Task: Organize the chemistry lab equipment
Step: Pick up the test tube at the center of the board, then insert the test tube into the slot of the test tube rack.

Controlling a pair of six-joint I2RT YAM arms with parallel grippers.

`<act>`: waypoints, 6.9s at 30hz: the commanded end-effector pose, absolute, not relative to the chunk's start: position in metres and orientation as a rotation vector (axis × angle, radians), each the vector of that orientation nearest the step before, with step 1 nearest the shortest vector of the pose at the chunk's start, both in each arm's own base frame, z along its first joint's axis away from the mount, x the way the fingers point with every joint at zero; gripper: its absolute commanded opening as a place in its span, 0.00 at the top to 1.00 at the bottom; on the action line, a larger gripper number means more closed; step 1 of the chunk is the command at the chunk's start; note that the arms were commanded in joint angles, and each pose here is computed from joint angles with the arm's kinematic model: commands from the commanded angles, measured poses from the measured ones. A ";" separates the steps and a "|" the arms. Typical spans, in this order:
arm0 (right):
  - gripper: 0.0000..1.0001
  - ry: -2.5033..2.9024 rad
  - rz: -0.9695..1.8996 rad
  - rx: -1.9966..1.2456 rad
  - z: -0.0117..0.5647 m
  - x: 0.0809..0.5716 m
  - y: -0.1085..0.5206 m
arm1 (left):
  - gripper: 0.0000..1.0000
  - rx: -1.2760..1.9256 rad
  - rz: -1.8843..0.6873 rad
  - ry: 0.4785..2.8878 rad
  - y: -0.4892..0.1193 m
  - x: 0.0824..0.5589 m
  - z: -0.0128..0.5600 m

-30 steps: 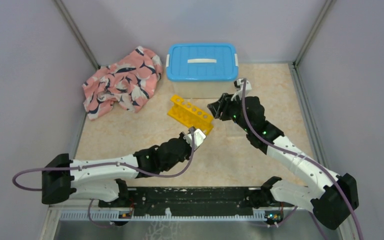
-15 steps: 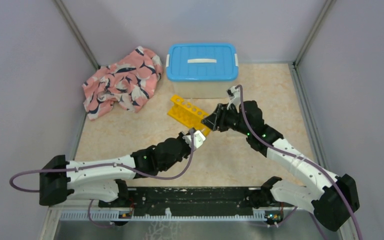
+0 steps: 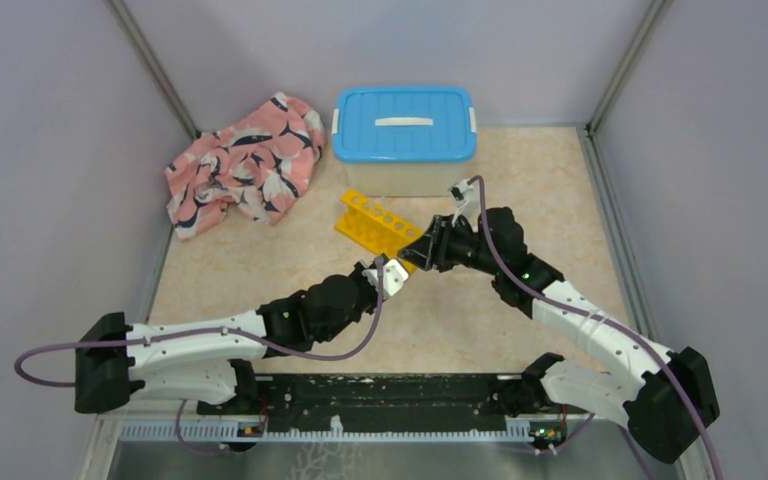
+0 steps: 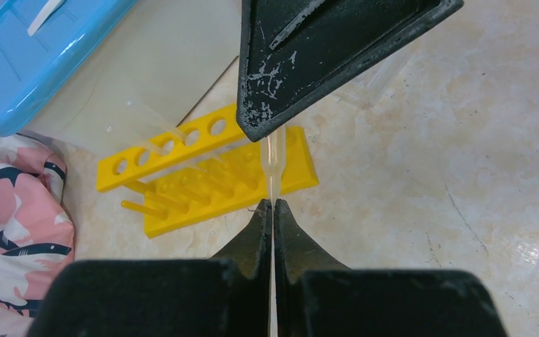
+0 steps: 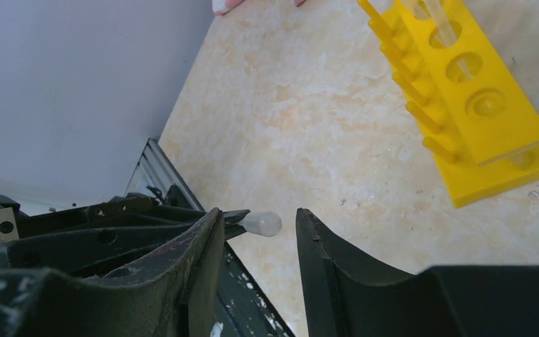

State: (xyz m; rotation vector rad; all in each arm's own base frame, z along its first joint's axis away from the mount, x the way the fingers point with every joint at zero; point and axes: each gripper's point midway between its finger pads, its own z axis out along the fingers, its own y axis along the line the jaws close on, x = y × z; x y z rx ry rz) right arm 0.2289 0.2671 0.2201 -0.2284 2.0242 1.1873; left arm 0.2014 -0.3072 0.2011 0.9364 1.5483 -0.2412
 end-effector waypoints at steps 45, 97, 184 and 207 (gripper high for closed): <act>0.96 1.904 1.302 -0.238 0.245 0.239 0.283 | 0.42 0.754 -0.208 1.544 -0.292 0.213 0.222; 0.97 1.805 0.358 -0.328 0.271 0.351 0.247 | 0.23 0.038 -0.132 1.946 -0.188 0.327 0.209; 0.99 1.879 0.221 -0.540 0.167 0.361 0.301 | 0.25 -0.096 -0.254 2.031 -0.164 0.349 0.167; 1.00 1.875 0.214 -0.538 0.172 0.365 0.303 | 0.25 -0.095 -0.261 2.032 -0.165 0.350 0.167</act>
